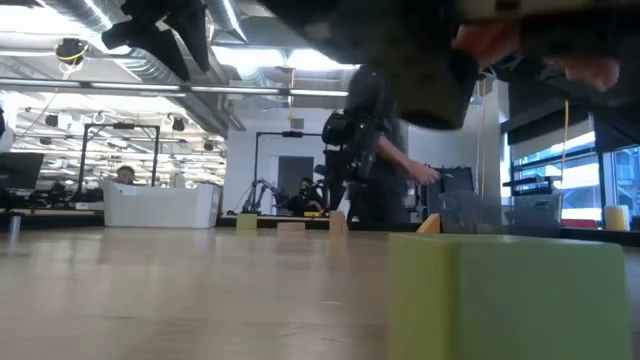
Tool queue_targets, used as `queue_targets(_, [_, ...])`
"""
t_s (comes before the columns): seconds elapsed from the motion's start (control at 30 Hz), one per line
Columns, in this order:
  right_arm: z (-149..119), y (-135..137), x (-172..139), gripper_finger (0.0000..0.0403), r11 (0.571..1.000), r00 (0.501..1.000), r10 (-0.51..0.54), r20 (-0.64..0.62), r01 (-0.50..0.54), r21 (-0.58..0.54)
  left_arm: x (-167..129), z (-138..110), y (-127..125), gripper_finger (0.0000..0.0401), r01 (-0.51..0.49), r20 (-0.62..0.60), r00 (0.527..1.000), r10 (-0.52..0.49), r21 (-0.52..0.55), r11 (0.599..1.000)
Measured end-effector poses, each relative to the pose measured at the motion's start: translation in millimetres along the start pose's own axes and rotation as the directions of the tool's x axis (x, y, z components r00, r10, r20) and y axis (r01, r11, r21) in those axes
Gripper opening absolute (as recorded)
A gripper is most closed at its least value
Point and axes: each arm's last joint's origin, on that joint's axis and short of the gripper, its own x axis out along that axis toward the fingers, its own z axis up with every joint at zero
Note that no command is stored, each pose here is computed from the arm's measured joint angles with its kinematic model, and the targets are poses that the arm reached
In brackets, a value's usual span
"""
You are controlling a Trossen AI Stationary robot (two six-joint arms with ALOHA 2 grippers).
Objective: Sort & place blocks by color
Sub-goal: Put the brown block into the white bin
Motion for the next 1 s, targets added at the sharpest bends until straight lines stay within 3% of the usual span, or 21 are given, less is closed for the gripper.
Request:
queue_targets(0.2, [-2, 2, 16, 0.0216, 1.000, 1.000, 0.022, 0.012, -0.022, 0.004, 1, 1, 0, 0.0172, -0.003, 0.001, 1.000, 0.003, 0.010, 1.000])
queue_targets(0.33, [0, 2, 18, 0.0216, 1.000, 0.996, 0.024, 0.083, -0.025, 0.010, 1, 1, 0, 0.0172, -0.002, 0.002, 1.000, 0.002, 0.016, 1.000])
queue_targets(0.53, [3, 1, 17, 0.0216, 0.994, 0.981, 0.010, 0.194, -0.032, 0.109, 0, 1, 0, 0.0172, -0.001, 0.002, 1.000, 0.001, 0.016, 1.000])
queue_targets(0.77, [-2, 1, 17, 0.0216, 0.998, 0.995, 0.010, 0.101, -0.015, 0.056, 0, 1, 0, 0.0172, 0.003, 0.004, 1.000, -0.003, 0.013, 1.000])
queue_targets(1.0, [-14, 1, 15, 0.0216, 0.998, 0.995, 0.006, 0.098, -0.011, 0.057, 0, 2, -3, 0.0172, 0.029, 0.017, 0.999, -0.029, -0.006, 1.000])
